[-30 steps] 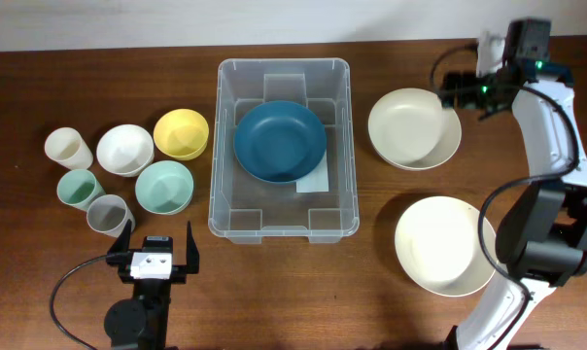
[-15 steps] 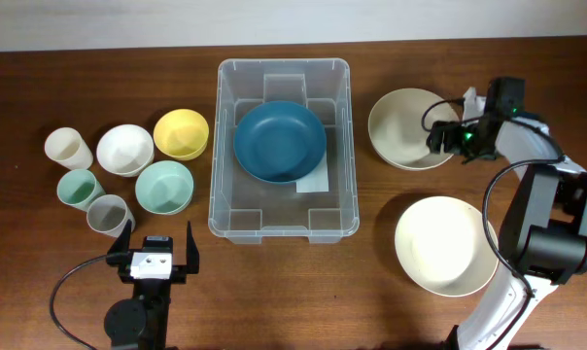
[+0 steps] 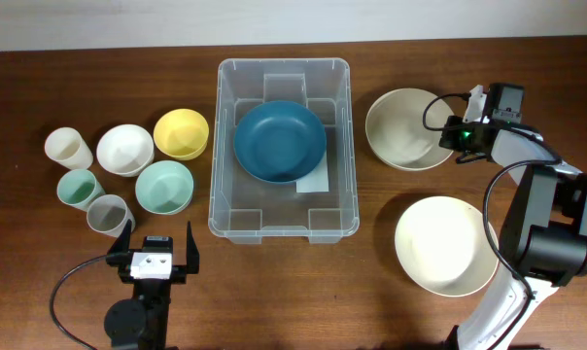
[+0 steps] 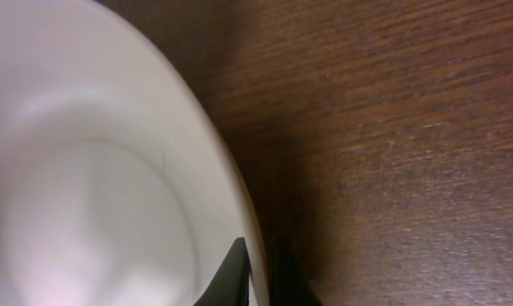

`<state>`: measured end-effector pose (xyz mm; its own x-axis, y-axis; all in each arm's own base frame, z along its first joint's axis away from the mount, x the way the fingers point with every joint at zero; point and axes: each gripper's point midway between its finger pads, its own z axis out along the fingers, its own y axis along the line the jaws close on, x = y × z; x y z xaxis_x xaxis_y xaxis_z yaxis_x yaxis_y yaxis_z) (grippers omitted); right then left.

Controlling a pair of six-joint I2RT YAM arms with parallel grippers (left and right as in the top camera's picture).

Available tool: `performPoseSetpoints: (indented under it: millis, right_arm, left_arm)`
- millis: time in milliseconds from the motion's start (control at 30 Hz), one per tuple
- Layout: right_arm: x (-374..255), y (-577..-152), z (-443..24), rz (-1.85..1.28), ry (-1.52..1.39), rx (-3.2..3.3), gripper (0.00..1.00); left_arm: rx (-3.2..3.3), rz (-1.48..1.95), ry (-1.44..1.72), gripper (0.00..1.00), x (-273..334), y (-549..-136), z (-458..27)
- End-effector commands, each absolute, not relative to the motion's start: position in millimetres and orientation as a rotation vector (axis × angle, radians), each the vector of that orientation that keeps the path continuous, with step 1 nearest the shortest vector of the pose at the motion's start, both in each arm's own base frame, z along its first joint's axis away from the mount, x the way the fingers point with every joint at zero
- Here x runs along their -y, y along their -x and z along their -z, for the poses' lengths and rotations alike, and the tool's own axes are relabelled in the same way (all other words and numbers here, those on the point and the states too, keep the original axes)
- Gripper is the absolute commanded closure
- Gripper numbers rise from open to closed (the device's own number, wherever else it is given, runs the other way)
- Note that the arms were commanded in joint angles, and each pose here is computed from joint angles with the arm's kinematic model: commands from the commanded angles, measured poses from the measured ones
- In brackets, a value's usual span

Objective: Pack container
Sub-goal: 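Carry the cream bowl and set it onto the blue bowl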

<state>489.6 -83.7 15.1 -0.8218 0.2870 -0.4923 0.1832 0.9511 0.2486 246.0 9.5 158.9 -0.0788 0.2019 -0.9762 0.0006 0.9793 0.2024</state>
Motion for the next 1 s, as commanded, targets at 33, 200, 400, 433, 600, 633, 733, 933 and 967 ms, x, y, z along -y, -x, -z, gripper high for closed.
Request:
performPoseSetpoints:
  millis: [33,200,400,433,600,633,733,933,967]
  right_arm:
    - [90.6,-512.3,-41.9,-0.243,-0.353,-2.465,0.96]
    - [85.4,-554.7,-164.5,-0.405,-0.198,-2.194,0.96]
    - [11.6,-555.1,-335.6,-0.54,0.117,-1.938,0.96]
    - [-4.4,-552.1,-340.0,-0.54,0.172,-1.939,0.96]
    - [-112.9,-533.7,-312.4,-0.543,0.499,-2.009,0.96]
    - [-132.7,-529.6,-300.1,-0.519,0.552,-2.04,0.96]
    - [-178.2,-519.8,-262.1,-0.381,0.7,-2.123,0.96]
    - [-220.6,-516.1,-215.9,-0.111,0.826,-2.188,0.96]
    - [-227.0,-514.5,-211.6,-0.116,0.841,-2.19,0.96]
  left_arm:
    - [-1.639,-0.166,-0.177,0.0,-6.7,-246.1,-157.6]
    - [-1.639,-0.166,-0.177,0.0,-6.7,-246.1,-157.6]
    - [-1.639,-0.166,-0.177,0.0,-6.7,-246.1,-157.6]
    - [-1.639,-0.166,-0.177,0.0,-6.7,-246.1,-157.6]
    - [-1.639,-0.166,-0.177,0.0,-6.8,-246.1,-157.6]
    - [-1.639,-0.166,-0.177,0.0,-6.7,-246.1,-157.6]
    - [-1.639,-0.166,-0.177,0.0,-6.7,-246.1,-157.6]
    - [-1.639,-0.166,-0.177,0.0,-6.7,-246.1,-157.6]
    - [-1.639,-0.166,-0.177,0.0,-6.7,-246.1,-157.6]
